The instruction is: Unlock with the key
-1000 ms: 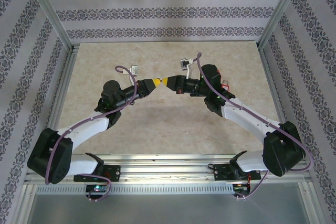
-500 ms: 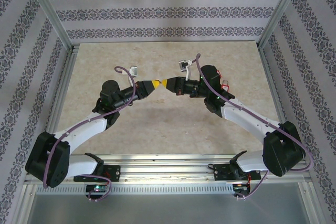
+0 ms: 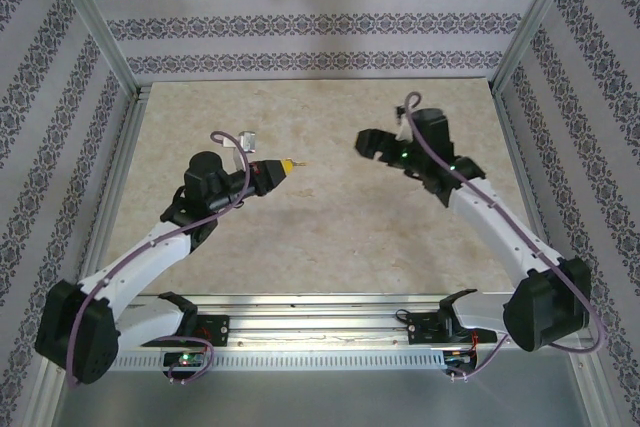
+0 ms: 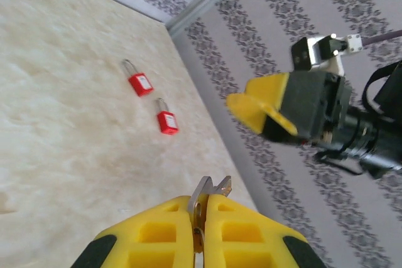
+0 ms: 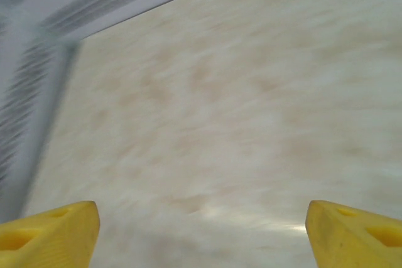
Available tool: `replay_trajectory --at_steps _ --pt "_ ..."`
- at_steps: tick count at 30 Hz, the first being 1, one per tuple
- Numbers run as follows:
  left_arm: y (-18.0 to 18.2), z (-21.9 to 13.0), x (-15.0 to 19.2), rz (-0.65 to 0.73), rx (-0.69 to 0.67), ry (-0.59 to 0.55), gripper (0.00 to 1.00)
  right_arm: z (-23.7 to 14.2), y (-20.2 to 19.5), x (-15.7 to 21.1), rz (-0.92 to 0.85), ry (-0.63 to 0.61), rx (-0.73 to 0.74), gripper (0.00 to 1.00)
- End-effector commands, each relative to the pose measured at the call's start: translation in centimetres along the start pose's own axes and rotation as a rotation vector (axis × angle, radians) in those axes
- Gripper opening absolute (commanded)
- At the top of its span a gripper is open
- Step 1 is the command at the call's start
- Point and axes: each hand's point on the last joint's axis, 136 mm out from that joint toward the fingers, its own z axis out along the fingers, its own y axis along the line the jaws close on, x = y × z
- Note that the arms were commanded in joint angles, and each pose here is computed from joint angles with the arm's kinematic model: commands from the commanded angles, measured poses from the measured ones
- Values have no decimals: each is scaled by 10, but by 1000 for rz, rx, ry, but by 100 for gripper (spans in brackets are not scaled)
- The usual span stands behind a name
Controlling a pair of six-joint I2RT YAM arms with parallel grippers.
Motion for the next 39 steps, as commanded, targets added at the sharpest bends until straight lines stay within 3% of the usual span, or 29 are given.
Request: replay_trajectory --at_steps 1,5,11,21,28,39 --pt "18 -14 -2 103 -140 2 0 -27 -116 15 -40 123 506 90" --pt "14 -19 3 129 -125 9 0 -26 -177 6 38 146 657 91" --pt "5 -27 7 148 -80 -8 0 12 -221 7 122 229 715 88" --pt "-18 -43 1 203 20 -138 0 75 -245 19 187 332 697 76" --pt "-35 -67 -17 263 61 -314 0 95 -255 32 198 380 688 72" --pt "-45 -89 -31 294 107 -474 0 109 -254 47 202 439 660 67"
